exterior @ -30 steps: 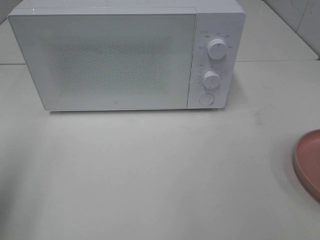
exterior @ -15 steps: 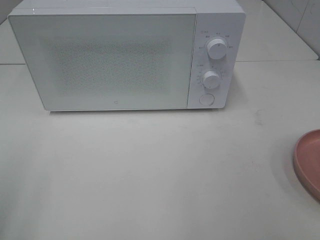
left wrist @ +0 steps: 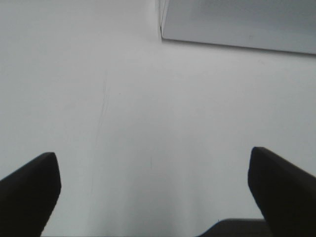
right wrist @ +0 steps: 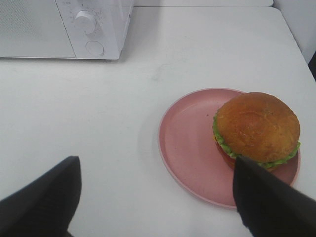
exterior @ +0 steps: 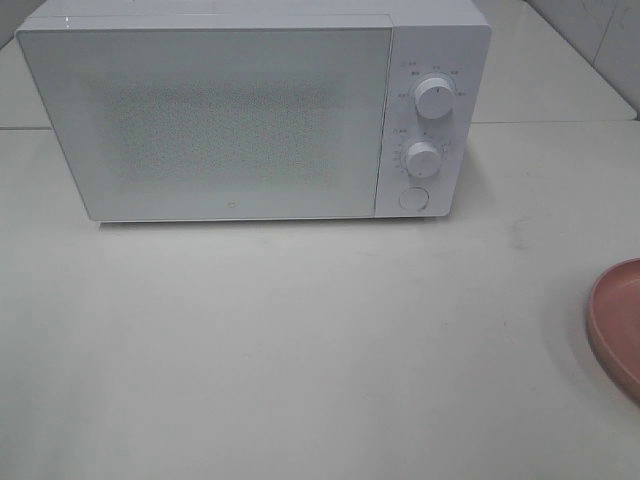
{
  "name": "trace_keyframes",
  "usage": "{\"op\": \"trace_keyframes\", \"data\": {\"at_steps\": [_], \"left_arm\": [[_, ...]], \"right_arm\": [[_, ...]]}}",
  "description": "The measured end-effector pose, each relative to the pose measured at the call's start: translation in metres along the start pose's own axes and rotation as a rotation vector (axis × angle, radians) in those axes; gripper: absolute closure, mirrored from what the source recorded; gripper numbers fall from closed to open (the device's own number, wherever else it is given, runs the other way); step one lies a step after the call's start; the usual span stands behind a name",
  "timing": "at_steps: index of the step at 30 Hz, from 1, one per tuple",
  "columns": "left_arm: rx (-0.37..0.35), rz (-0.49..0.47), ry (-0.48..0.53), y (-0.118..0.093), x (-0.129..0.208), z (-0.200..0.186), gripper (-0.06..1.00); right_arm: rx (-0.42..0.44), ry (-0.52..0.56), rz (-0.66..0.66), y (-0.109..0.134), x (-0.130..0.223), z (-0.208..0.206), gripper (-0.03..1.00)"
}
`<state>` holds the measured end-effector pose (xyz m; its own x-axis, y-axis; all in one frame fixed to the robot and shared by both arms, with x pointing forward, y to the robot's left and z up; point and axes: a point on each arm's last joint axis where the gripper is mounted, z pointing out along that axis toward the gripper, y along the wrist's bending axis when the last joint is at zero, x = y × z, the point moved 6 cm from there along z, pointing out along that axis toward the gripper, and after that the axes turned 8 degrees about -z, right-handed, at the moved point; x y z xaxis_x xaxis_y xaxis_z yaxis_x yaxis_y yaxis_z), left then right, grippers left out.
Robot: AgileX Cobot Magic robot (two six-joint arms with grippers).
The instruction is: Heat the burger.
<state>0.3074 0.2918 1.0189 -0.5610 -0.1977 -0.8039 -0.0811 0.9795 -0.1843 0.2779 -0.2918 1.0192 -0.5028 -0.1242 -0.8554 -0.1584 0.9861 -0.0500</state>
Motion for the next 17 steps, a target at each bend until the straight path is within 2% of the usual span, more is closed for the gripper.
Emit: {"op": "trace_keyframes", "data": {"at_steps": [4,17], "left_arm": [[0.015,0.019,-0.128,0.0,0.003,-0.018,-0.03],[0.005,0.038,-0.151,0.001,0.004,-0.021,-0.03]], "right_arm": [[0.0,0.0,0.0,0.0,0.0,0.0,0.21],[0.0,0.0,0.001,0.0,0.0,0.0,0.21]]}}
